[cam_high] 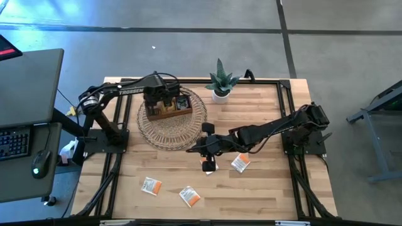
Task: Pick & Place Tea
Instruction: Put the white tea bag into the left section of the wooden organizer
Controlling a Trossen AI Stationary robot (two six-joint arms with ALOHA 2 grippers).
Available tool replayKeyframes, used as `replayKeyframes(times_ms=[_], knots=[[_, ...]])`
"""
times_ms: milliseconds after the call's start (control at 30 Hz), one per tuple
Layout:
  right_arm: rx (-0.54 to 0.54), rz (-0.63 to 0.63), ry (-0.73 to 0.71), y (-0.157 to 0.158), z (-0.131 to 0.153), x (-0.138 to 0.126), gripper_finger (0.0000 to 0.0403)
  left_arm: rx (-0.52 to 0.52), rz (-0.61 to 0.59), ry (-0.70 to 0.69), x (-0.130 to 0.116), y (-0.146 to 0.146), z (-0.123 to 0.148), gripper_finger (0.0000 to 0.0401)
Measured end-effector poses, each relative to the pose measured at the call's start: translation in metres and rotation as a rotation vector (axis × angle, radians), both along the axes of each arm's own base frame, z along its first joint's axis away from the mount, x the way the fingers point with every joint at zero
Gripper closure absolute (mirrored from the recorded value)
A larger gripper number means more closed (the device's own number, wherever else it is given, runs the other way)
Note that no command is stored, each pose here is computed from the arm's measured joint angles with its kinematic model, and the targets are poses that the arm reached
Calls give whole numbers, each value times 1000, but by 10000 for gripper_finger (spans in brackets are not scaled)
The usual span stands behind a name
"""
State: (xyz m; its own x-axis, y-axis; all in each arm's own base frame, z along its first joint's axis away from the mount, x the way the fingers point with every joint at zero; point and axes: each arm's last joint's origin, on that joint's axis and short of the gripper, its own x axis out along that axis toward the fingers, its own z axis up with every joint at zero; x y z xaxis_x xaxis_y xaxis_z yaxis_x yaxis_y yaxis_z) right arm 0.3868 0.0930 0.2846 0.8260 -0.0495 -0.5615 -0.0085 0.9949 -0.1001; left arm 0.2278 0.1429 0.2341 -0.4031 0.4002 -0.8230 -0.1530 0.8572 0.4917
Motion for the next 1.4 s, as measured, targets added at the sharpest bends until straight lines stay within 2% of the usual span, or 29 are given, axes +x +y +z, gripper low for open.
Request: replayKeyframes(times_ms=[167,333,433,600,767,1033,1200,1400], knots=[[1,0,-1,0,0,0,374,-82,111,-210,-6,-19,21,302],[7,-4,2,0,0,0,371,-2,134,-513,-28,-59,65,302],[8,-2,1,1,0,0,373,-45,115,-722,-47,-91,80,302],[11,-3,-9,1,1,0,373,-212,135,-1046,-75,-134,76,302],[13,-3,-17,2,1,1,371,-331,53,-1218,-85,-159,50,302],[13,-2,-17,2,1,1,374,-428,-28,-1108,-93,-174,11,302],[14,-4,-17,1,1,1,371,-437,-31,-1062,-92,-175,1,302],[36,-17,-23,1,1,1,375,-439,-32,-1071,-91,-175,1,302]])
